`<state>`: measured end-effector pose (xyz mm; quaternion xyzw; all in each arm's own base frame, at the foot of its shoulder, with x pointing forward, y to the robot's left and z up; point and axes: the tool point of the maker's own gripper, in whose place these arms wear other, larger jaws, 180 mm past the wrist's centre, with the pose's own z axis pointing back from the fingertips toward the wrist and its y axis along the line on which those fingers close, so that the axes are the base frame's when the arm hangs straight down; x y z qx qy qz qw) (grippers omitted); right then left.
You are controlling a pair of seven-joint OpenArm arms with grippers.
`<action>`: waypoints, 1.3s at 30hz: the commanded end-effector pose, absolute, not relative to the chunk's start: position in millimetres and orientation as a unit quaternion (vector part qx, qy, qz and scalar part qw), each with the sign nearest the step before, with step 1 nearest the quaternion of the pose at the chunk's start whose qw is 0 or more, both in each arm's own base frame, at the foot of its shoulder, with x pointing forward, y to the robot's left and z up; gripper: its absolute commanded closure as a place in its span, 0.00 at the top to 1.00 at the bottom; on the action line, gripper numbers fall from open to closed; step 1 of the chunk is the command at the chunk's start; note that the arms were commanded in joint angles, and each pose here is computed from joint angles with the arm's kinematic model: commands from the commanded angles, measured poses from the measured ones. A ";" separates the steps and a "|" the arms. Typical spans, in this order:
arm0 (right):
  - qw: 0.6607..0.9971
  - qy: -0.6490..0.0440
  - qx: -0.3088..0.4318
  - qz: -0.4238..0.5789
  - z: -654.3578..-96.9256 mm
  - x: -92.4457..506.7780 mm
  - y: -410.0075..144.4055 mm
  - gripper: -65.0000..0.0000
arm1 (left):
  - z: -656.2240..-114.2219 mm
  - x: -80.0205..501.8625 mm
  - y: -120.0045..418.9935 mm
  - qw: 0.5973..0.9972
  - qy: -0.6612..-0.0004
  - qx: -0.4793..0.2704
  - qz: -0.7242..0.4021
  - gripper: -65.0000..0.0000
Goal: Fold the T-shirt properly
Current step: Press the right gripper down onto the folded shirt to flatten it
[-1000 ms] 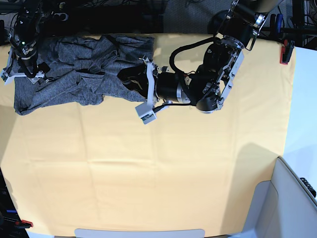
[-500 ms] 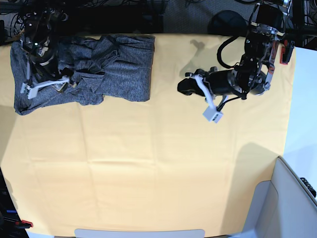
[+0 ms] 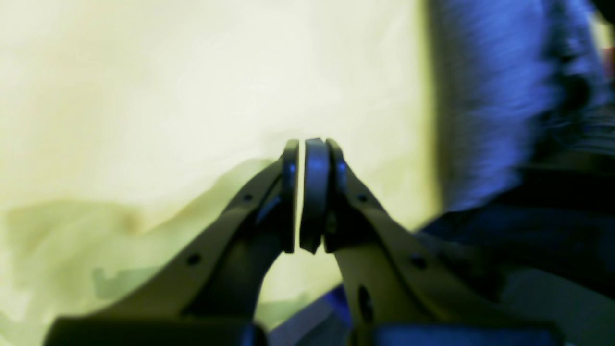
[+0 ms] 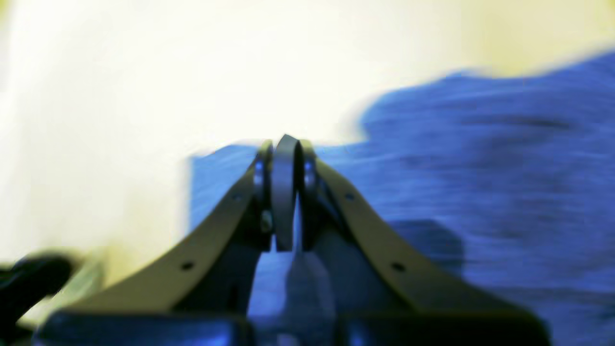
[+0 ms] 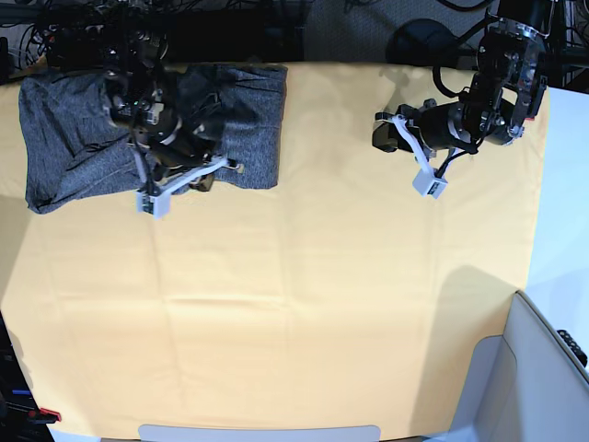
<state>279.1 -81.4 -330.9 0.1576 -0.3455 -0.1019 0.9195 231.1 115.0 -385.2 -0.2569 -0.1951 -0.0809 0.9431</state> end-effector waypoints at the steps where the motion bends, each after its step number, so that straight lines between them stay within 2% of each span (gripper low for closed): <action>1: 0.914 -0.359 0.166 -0.092 -321.0 282.9 -72.4 0.00 | -377.5 238.1 117.1 0.940 -0.213 -0.253 -0.089 0.01; 4: 0.921 -0.335 0.175 -0.096 -328.2 271.8 -52.5 0.00 | -382.0 240.8 123.7 0.943 -0.222 -0.227 -0.096 0.01; 12: 0.941 -0.265 0.140 -0.158 -353.8 243.7 -66.8 0.00 | -389.0 239.7 132.2 0.947 -0.229 -0.199 -0.101 0.01; 19: 0.943 -0.287 0.050 -0.158 -358.4 243.1 -96.8 0.00 | -389.0 239.7 132.2 0.947 -0.229 -0.199 -0.101 0.01; 31: 0.936 -0.316 -0.034 -0.151 -358.1 241.6 -127.6 0.00 | -395.4 229.7 125.7 0.949 -0.217 -0.209 -0.095 0.01; 39: 0.913 -0.331 -0.136 -0.194 -360.3 263.5 -191.9 0.00 | -396.1 228.5 125.7 0.949 -0.216 -0.209 -0.094 0.01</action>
